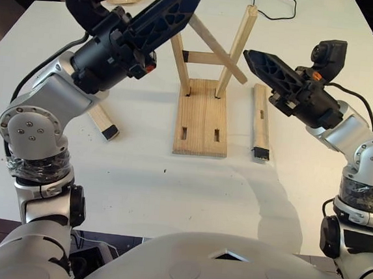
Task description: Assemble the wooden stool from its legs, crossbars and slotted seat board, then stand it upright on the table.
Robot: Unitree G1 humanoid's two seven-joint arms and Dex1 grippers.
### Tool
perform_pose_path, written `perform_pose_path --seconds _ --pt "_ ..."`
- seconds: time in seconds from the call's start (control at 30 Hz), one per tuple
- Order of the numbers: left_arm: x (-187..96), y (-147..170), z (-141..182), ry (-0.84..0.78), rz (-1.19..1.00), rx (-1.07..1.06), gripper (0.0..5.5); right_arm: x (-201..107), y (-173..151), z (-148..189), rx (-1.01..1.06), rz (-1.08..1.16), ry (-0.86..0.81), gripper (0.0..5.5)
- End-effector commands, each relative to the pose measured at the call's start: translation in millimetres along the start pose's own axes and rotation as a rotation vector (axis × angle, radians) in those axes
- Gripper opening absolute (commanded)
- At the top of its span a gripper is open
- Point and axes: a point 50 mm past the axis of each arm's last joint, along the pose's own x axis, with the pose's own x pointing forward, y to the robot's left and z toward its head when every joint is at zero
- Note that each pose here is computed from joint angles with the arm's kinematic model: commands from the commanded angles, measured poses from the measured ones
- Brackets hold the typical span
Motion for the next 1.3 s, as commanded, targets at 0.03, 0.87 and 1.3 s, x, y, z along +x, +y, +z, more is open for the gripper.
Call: perform_pose_path --seconds 0.03,0.87,1.3 --pt "-38 30 13 -0.003 0.266 0.217 1.29 5 -9 4 -0.068 -0.072 -0.071 2.65" --pt "-186 93 29 0.521 0.654 0.715 1.29 21 -42 -32 -0.528 -0.308 0.063 2.65" --pt "-211 111 35 0.601 0.763 0.724 1.29 17 -51 -36 -0.52 -0.352 0.057 2.65"
